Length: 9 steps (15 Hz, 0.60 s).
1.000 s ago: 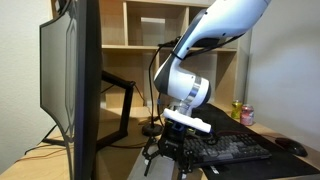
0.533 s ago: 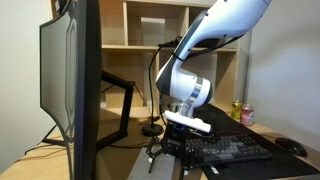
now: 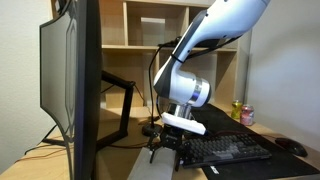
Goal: Move the paper away from the computer
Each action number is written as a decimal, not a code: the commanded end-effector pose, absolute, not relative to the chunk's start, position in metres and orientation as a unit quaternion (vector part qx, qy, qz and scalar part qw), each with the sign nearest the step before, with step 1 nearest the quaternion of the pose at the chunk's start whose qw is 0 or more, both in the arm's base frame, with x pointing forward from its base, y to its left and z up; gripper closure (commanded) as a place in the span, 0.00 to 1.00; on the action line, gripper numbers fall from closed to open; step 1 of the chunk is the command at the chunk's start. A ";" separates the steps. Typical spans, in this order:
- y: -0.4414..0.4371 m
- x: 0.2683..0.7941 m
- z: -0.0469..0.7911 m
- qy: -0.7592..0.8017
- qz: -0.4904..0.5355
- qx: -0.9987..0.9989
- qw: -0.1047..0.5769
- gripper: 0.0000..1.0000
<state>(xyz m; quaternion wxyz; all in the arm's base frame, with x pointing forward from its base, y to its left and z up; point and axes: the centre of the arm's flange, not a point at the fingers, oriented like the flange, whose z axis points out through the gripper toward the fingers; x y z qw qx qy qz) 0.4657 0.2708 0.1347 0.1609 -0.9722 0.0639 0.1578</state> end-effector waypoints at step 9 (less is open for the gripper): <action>0.271 0.468 0.132 0.049 0.115 -0.981 0.148 0.69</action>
